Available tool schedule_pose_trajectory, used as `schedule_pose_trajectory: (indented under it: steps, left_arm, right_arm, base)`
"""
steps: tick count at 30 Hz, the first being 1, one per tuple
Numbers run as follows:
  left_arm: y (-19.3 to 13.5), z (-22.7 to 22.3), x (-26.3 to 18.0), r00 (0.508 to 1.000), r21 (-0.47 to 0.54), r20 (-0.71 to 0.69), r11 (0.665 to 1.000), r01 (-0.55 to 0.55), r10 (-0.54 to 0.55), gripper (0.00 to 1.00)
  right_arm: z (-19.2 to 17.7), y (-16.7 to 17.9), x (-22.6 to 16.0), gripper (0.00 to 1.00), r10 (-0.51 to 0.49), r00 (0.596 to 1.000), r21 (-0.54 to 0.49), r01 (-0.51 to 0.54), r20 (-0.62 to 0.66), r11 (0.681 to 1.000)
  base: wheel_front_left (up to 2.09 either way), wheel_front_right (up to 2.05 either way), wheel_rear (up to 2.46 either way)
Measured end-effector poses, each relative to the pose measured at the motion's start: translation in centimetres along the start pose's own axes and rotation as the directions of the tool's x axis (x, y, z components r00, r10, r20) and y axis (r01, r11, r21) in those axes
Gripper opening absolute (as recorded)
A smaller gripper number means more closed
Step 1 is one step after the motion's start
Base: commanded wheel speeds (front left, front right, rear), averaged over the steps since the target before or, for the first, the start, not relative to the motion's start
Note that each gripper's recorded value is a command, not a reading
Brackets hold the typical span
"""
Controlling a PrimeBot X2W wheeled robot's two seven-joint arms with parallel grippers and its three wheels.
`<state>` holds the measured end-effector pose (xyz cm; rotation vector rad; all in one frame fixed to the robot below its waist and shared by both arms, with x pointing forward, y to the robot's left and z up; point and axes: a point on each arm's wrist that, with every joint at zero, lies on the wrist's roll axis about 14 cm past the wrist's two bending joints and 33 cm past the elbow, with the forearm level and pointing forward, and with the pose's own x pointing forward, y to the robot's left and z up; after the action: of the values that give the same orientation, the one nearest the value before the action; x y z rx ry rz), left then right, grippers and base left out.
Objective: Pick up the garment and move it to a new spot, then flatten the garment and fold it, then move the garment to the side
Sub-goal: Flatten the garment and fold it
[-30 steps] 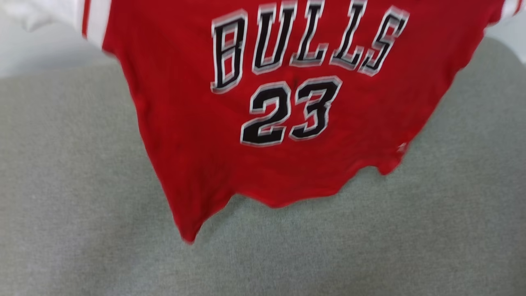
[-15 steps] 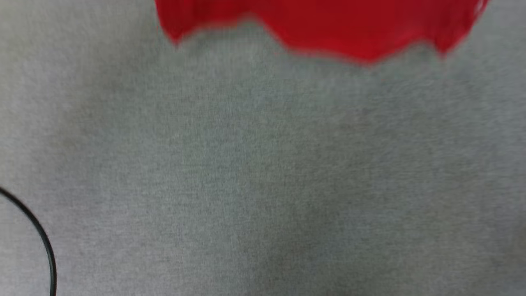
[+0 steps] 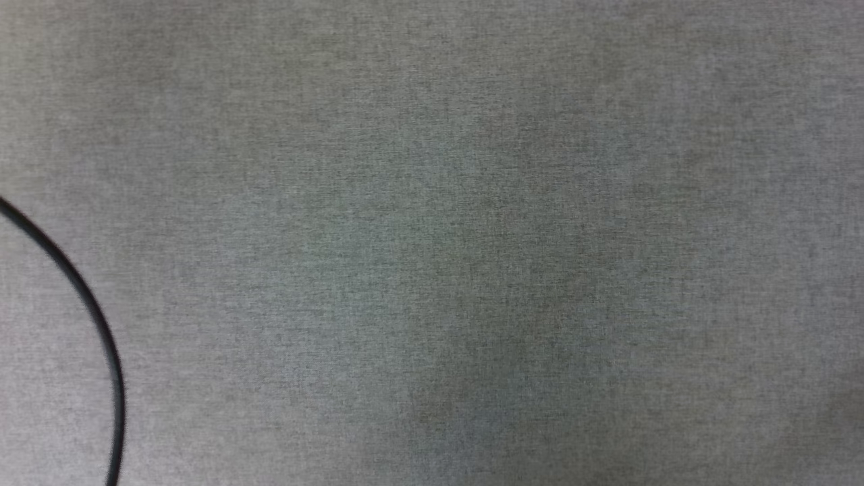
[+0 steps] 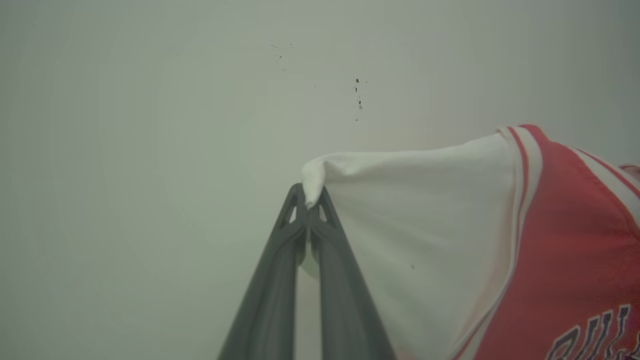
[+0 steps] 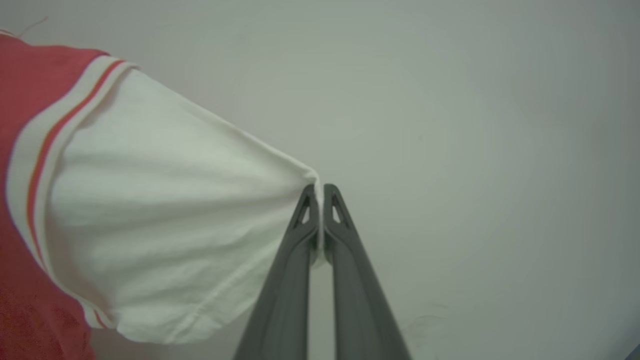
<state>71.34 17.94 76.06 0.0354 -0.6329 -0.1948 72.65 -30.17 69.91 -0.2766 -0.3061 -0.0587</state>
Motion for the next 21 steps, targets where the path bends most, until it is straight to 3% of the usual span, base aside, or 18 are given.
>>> schedule_pose_trajectory:
  steps: [6, 11, 21]
  left_arm:
    - [-1.0, -5.8, -3.4, 0.992, -0.004, -0.12, 1.0, 0.03, -0.03, 0.0]
    - [-1.9, -8.9, -7.4, 0.973, -0.029, -0.225, 0.999, 0.046, -0.051, 0.0]
    - [-4.4, -10.2, -18.0, 0.907, -0.072, -0.41, 0.994, 0.076, -0.099, 0.0]
  right_arm:
    - [-4.8, 2.5, -1.0, 0.0, 0.055, 0.994, 0.036, -0.052, -0.09, 0.998]
    - [-9.2, 5.7, -4.2, 0.0, 0.154, 0.965, 0.031, -0.151, -0.214, 0.988]
    - [-11.7, 5.8, -12.8, 0.0, 0.209, 0.916, 0.13, -0.174, -0.343, 0.976]
  base:
    - [0.0, 0.0, 0.0]
    - [0.0, 0.0, 0.0]
    - [0.0, 0.0, 0.0]
